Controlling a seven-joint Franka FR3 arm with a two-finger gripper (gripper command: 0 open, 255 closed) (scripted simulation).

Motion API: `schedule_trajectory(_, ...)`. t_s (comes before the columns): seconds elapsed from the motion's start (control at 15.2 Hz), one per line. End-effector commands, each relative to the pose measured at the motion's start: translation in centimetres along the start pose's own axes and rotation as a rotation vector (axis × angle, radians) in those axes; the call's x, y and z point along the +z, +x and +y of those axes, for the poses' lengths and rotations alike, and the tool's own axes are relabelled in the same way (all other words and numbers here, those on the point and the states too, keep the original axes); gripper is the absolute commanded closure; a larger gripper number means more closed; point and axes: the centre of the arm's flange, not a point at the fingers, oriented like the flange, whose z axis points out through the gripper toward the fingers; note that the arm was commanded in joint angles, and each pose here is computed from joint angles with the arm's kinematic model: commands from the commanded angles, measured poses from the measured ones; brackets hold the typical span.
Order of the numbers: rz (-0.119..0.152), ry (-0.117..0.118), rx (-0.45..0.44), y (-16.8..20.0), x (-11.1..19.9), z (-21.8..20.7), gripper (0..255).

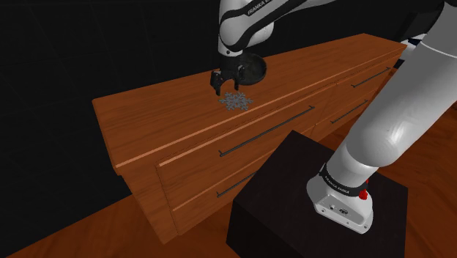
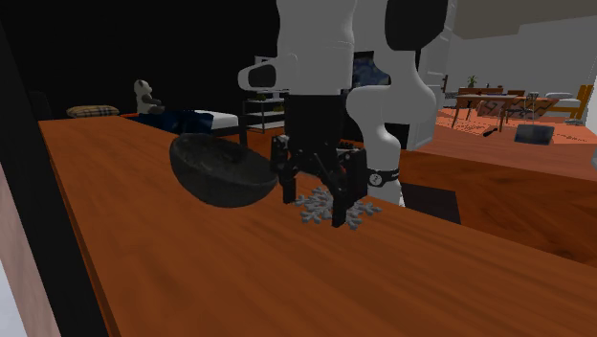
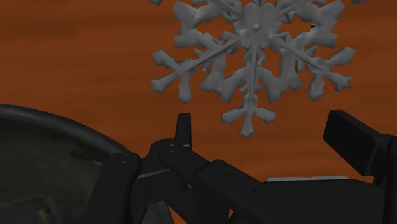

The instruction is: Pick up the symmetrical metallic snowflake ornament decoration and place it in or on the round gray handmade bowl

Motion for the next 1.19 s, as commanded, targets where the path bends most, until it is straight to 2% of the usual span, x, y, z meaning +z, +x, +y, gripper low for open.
schedule_trajectory(0.0,-0.004,-0.001,0.004,-0.04,0.86,0.38,0)
schedule_trajectory(0.46,-0.004,-0.001,0.004,-0.03,0.86,0.38,0)
schedule_trajectory(0.53,-0.004,-0.001,0.004,-0.02,0.85,0.37,255)
schedule_trajectory(1.12,-0.004,-0.002,0.004,-0.03,0.86,0.39,255)
